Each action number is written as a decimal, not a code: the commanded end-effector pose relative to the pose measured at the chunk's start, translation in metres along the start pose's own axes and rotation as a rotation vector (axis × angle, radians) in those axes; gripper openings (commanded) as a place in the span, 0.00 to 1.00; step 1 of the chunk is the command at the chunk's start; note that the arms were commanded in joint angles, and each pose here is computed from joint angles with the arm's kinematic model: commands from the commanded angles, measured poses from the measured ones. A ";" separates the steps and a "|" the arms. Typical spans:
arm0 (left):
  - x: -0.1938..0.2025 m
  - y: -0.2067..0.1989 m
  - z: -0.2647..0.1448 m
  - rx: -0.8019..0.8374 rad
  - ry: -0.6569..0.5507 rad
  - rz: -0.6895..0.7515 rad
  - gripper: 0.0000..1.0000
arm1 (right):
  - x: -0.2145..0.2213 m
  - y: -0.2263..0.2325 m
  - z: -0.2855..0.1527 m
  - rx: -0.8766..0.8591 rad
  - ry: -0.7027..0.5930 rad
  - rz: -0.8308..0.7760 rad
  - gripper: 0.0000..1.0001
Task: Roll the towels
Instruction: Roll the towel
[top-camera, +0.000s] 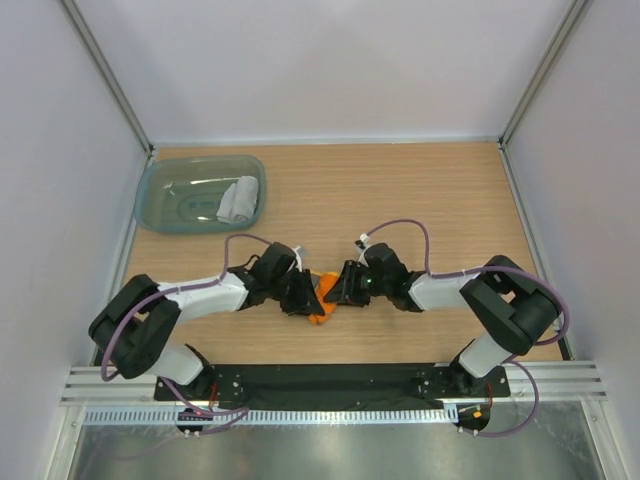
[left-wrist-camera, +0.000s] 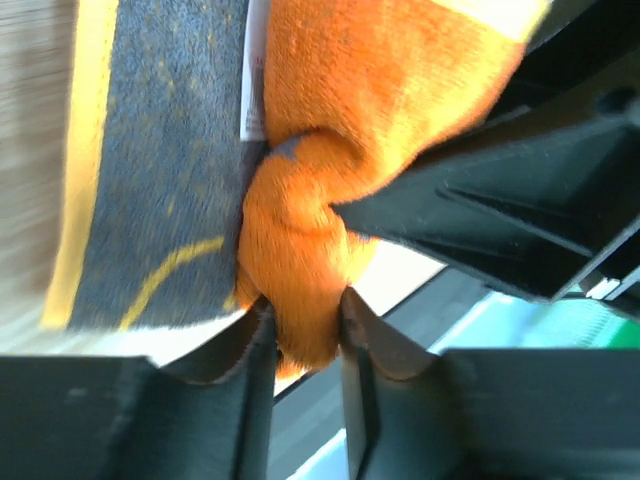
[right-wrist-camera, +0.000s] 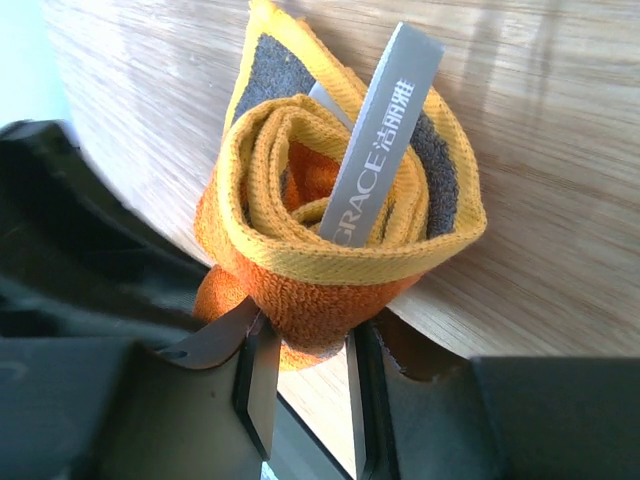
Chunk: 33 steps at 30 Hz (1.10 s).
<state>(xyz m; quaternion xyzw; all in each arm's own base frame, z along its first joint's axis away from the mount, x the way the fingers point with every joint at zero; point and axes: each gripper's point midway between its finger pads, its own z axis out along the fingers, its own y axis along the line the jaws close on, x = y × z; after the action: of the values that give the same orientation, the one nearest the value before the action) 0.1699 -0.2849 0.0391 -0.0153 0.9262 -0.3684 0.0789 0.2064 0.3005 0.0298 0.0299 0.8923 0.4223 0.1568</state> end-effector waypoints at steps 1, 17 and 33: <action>0.001 0.018 -0.020 -0.174 -0.031 0.128 0.31 | 0.012 -0.033 0.002 0.164 0.035 0.013 0.27; -0.014 -0.008 -0.045 -0.609 -0.293 0.571 0.42 | 0.031 -0.028 0.018 0.246 0.110 0.020 0.26; 0.003 -0.020 -0.030 -0.937 -0.372 0.937 0.43 | 0.035 -0.023 0.020 0.264 0.153 0.011 0.26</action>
<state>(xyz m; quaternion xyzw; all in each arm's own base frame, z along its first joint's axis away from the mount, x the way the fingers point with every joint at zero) 0.1574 -0.2833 0.0801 0.2710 0.8793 0.1226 0.3719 0.1989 0.3329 0.0251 0.0193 0.9176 0.3816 0.1094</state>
